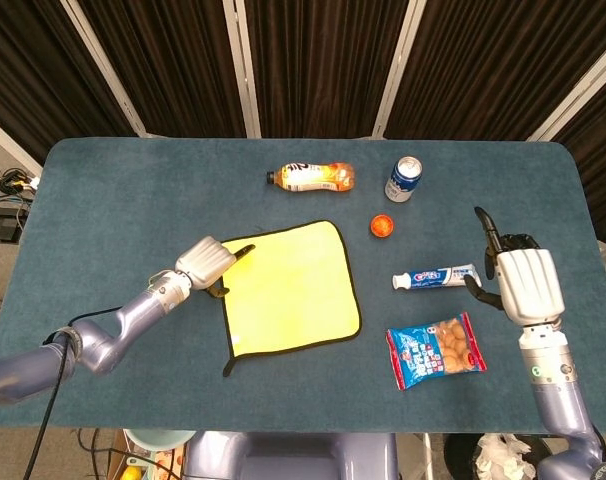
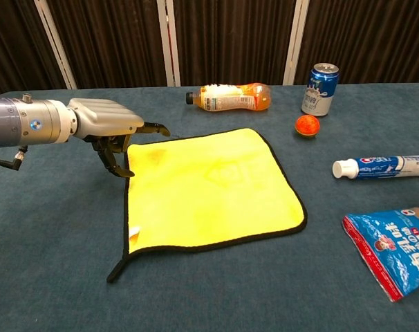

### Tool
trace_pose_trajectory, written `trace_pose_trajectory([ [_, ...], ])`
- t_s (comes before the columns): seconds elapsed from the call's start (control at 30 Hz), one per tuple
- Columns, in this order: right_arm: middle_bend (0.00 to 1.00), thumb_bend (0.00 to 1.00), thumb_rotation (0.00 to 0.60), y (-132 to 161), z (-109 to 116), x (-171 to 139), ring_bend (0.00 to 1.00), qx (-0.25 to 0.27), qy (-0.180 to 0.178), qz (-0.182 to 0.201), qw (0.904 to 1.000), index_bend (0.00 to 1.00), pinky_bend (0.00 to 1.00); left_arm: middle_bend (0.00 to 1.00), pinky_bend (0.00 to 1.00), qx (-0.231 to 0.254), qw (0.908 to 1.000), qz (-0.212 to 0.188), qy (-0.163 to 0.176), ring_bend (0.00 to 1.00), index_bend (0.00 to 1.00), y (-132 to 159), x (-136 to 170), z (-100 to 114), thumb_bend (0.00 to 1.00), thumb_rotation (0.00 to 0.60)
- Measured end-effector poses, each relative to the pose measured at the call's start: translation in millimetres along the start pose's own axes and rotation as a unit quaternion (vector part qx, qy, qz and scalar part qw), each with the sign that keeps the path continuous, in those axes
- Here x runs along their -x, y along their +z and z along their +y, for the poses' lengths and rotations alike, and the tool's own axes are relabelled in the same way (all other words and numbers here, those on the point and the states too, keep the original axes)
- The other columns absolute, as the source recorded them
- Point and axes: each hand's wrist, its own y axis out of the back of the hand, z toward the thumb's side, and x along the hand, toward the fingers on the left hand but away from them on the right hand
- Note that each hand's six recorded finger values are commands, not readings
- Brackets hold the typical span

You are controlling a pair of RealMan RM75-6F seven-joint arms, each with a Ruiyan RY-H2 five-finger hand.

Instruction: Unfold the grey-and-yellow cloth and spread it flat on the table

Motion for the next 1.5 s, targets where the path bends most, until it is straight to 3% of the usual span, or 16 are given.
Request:
trace_pose_trajectory([
  [0.6,0.72,0.29,0.600,-9,1,2,0.45,-0.002,-0.003,0.001,1.0000,0.00,0.38,1.00,0.88,0.018,0.9951,0.018,-0.096,0.93,0.00,-10,-21,-37,0.27,0.579],
  [1.37,0.73,0.29,0.600,-16,-5,7,0.46,0.005,-0.002,-0.003,1.0000,0.00,0.38,1.00,0.88,0.037,0.9913,0.087,-0.092,0.94,0.00,-68,-20,-17,0.27,0.564],
  [1.5,0.69,0.29,0.600,-16,-3,7,0.44,0.006,-0.004,-0.005,1.0000,0.00,0.34,0.96,0.86,0.044,0.9920,0.087,-0.079,0.88,0.00,-68,-20,-11,0.27,0.557],
])
